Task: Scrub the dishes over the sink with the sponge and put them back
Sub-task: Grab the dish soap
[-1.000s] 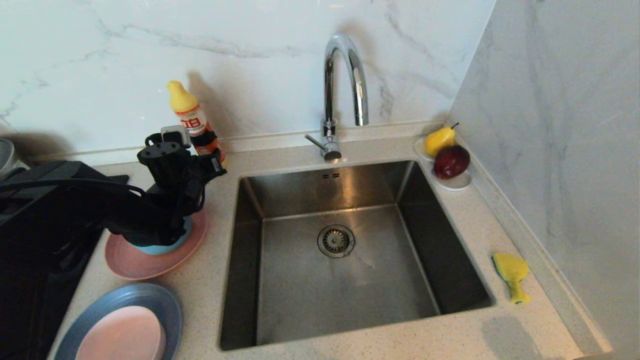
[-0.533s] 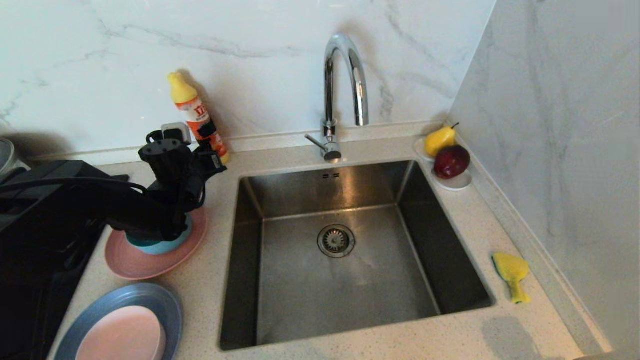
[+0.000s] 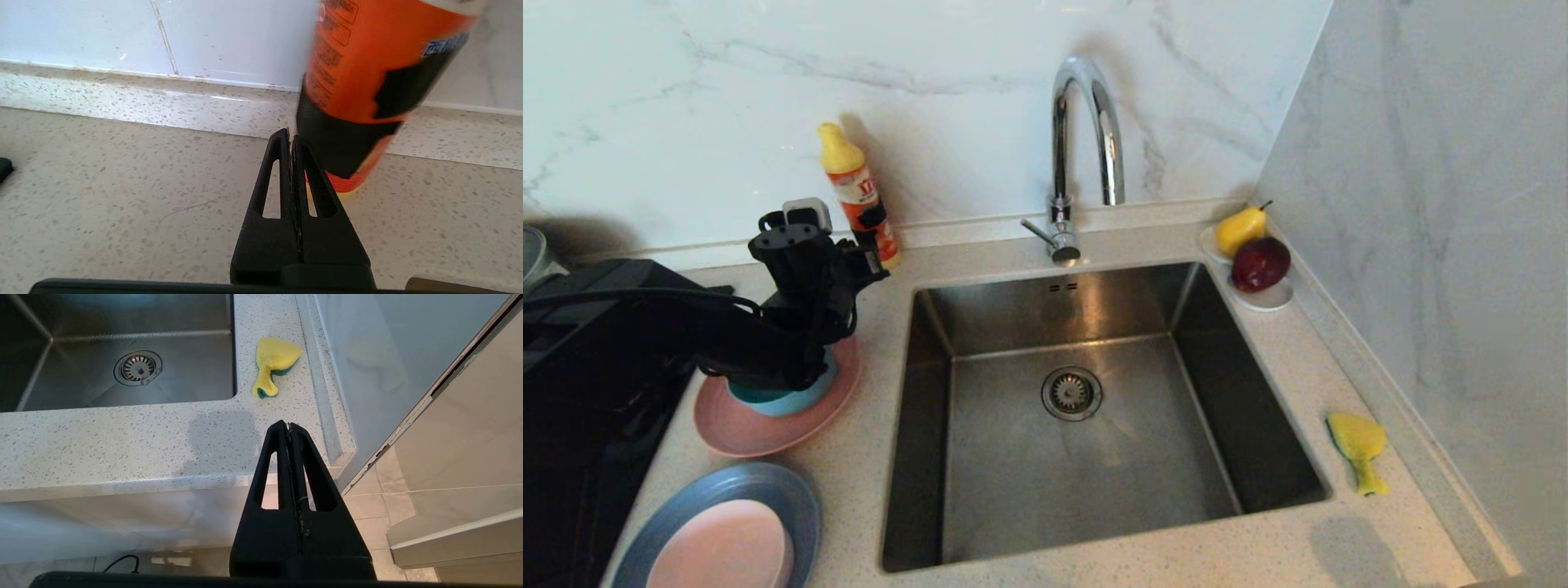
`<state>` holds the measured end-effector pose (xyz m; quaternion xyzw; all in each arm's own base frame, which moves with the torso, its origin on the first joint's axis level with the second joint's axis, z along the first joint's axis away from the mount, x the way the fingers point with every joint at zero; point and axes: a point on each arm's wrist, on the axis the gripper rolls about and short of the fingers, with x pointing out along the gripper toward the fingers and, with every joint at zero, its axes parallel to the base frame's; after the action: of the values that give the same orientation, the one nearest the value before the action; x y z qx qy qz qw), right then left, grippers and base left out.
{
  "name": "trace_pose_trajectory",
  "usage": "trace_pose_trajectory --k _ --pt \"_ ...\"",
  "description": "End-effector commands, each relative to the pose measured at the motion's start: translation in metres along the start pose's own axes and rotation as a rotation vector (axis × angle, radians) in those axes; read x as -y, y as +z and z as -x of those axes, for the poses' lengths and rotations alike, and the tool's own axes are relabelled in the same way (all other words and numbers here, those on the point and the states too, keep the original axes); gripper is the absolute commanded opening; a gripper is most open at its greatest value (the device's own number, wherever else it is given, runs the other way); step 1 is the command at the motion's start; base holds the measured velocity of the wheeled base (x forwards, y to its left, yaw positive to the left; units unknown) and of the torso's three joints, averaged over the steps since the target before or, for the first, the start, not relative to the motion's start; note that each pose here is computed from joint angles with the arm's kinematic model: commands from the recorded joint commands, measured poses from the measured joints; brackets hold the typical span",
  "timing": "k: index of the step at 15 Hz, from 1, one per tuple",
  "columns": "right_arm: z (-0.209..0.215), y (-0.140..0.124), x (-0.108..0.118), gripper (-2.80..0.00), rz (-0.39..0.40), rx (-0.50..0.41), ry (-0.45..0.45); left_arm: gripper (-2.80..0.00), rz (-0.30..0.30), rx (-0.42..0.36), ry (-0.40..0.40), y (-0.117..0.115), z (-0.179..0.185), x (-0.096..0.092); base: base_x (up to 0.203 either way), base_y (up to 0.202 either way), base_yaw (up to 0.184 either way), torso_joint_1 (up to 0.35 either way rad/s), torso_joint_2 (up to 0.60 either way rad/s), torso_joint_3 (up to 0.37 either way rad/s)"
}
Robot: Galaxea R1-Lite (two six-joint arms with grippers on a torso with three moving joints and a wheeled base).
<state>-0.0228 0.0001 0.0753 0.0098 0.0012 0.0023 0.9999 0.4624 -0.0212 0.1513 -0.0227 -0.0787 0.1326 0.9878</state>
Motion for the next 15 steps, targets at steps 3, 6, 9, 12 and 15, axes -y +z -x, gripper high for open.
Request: trace_pose_trajectory --k 3,6,9,12,15 --pt "0.0 0.0 0.0 -2.8 0.0 0.002 0.0 -2.8 -0.004 -0.014 0.016 0.01 0.007 0.0 0.0 0.0 0.0 0.0 0.0 0.0" --pt "0.0 0.0 0.0 -2.8 0.0 0.002 0.0 0.0 -0.006 -0.038 -0.025 0.01 0.021 -0.004 0.0 0.0 0.0 0.0 0.0 0.0" --pt "0.0 0.0 0.0 -2.8 0.0 0.002 0.0 0.0 -0.007 -0.049 -0.039 0.006 0.025 -0.003 0.0 0.0 0.0 0.0 0.0 0.0" --pt "0.0 0.0 0.0 -2.8 0.0 0.002 0.001 0.0 0.0 -0.027 -0.039 0.009 0.021 -0.002 0.0 0.0 0.0 0.0 0.0 0.0" --pt "0.0 0.0 0.0 -2.8 0.0 0.002 0.001 0.0 0.009 -0.003 -0.038 0.011 0.014 0.0 0.0 0.0 0.0 0.0 0.0 0.0"
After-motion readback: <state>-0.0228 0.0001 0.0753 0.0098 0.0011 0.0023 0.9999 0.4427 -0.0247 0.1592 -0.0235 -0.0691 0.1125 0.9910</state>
